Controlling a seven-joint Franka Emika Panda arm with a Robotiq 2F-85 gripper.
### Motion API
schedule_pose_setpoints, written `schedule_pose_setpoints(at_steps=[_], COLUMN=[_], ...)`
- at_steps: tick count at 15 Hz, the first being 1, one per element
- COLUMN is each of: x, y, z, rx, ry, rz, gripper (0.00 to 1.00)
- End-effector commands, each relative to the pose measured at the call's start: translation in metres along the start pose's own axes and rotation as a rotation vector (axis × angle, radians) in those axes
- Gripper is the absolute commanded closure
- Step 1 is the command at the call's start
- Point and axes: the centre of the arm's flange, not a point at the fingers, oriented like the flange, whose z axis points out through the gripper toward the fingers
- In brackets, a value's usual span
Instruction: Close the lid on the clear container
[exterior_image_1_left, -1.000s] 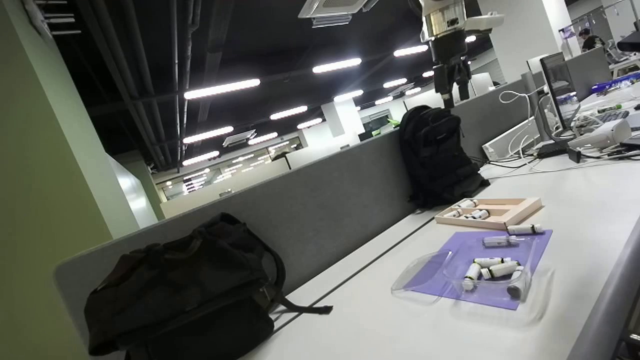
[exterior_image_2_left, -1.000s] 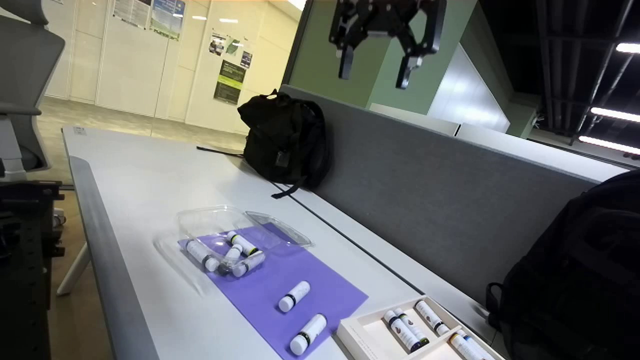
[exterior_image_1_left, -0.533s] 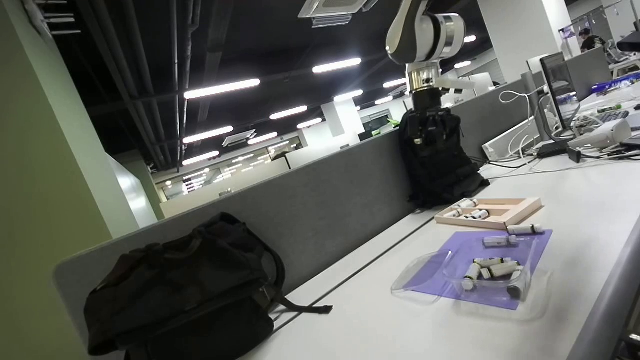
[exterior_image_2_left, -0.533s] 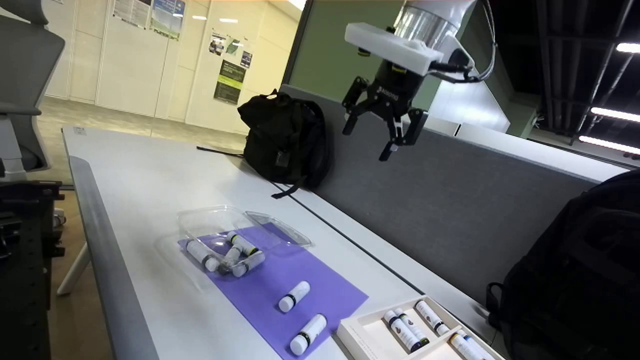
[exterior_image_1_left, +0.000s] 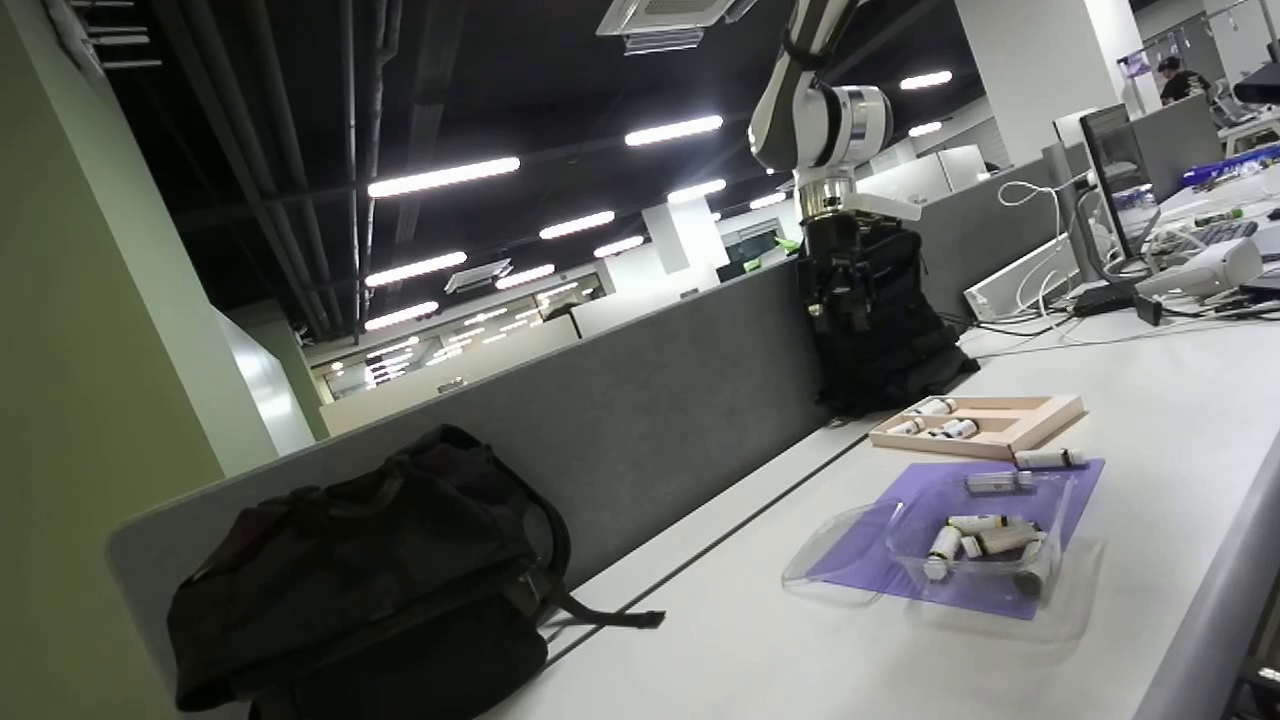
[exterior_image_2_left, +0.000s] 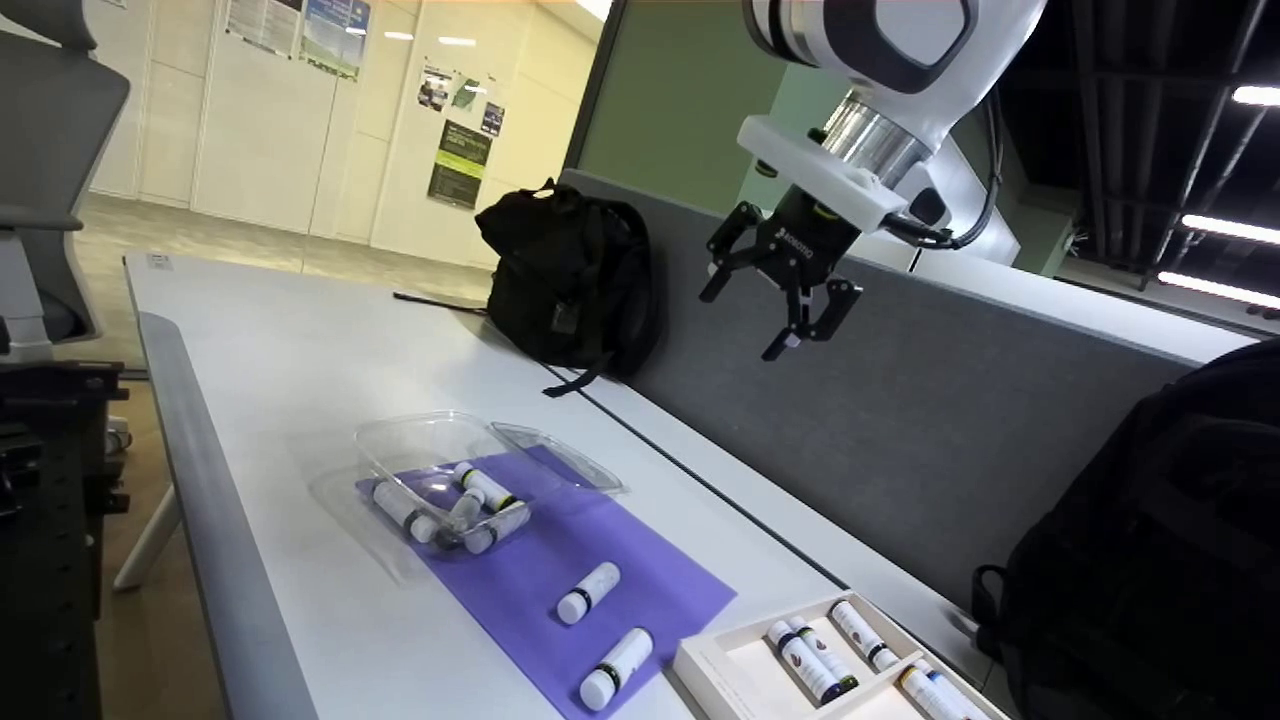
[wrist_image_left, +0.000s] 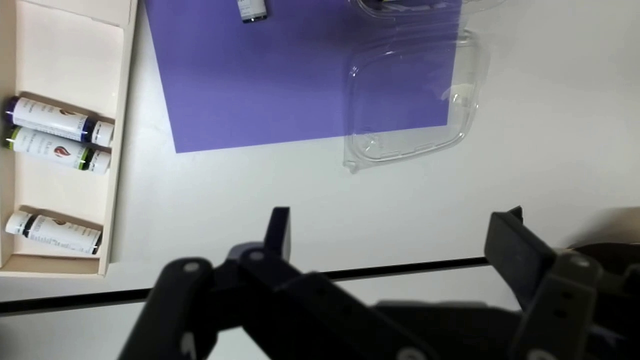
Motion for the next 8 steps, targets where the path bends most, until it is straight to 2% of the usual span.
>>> schedule_pose_setpoints(at_steps=[1, 5, 8], x=[0.0, -0.001, 0.004], y=[-0.002, -0.003, 0.009], z=[-0.001, -0.003, 0.005], rx=[0.0, 0.0, 0.007], ry=[0.001, 0.005, 0.098], rz=[-0.002, -0.004, -0.006], gripper=[0.0, 0.0, 0.0])
